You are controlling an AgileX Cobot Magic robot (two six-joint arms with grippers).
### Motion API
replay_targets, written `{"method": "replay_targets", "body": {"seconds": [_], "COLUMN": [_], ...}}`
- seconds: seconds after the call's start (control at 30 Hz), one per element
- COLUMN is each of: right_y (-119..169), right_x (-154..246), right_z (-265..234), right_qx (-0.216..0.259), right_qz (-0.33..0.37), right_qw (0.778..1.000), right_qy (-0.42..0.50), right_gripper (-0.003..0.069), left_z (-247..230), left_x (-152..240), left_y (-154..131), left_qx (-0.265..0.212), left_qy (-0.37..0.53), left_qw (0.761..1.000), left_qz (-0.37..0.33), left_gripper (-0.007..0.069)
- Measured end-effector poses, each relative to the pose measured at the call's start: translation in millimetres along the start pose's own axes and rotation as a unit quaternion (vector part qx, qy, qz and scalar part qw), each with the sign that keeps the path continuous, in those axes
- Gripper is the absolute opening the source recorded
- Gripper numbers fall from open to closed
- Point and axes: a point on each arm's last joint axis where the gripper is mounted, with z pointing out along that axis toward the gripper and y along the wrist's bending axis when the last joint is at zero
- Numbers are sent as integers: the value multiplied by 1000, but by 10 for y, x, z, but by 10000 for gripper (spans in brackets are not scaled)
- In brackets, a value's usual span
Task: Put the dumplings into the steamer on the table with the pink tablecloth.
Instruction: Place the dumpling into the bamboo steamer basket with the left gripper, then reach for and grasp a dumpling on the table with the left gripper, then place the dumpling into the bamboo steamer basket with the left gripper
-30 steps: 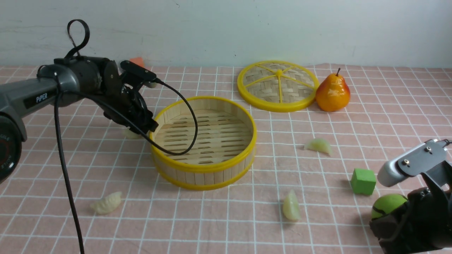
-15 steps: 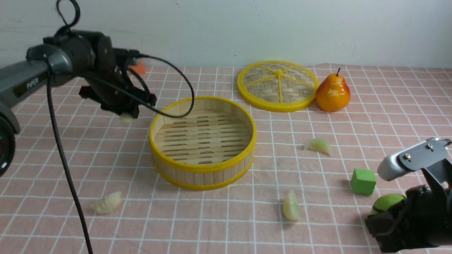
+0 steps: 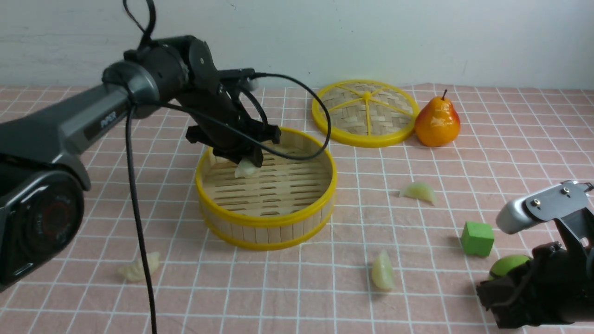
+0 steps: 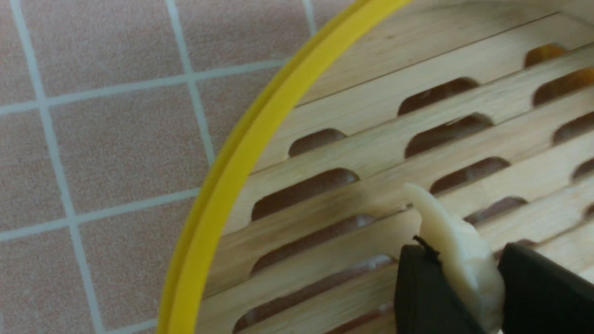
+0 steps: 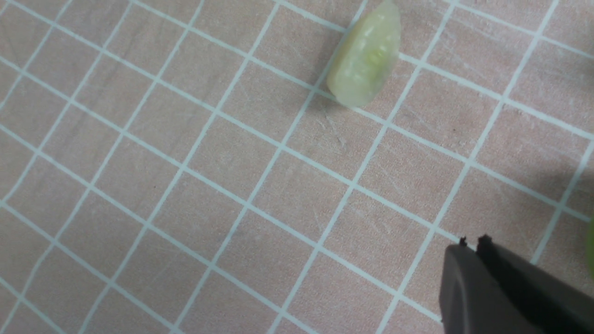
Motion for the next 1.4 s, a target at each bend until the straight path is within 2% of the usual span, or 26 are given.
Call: {"method": "replay_targets", "body": {"seconds": [0.13,0.17,0.3,0.43,0.5,0.63,0.8,0.93,1.07,1.17,1.27,1.4], "right_y": [11,14,22,29,33,48,68,74,79,80,79,73], "right_x": [2,5,8,8,8,17,5,2,0,-1,-2,-8], "right_z": [0,0,0,1,1,1,0,-1,-1,-1,-1,-1], "right_qx": [-6,-8,-12,-16,-18,-26,-37,-40,-43,-43,-43,-40], "right_qz": [6,7,10,15,16,20,36,23,21,20,21,20], "right_qw": [1000,1000,1000,1000,1000,999,999,999,999,999,999,999], "right_qy": [1,3,5,5,5,10,4,2,1,1,0,-3], "right_gripper": [31,31,33,36,39,43,49,52,56,59,62,68], "left_z": [-21,-133,-746,-1278,-1379,-968,-566,-400,-373,-408,-509,-970], "left_x": [-3,-19,-55,60,313,996,1388,1426,1438,1375,1248,842], "left_y": [-35,-52,-135,-159,-83,187,398,456,452,413,333,91], "left_qx": [-24,-34,-55,-65,-81,-121,-165,-176,-171,-160,-143,-96], "left_qy": [7,16,35,23,57,180,211,205,209,206,192,107], "left_qw": [1000,999,998,998,995,976,962,960,961,964,970,989], "left_qz": [-14,-13,-1,1,-4,3,54,70,62,46,30,13], "left_gripper": [353,410,479,481,476,468,465,445,358,353,353,353]}}
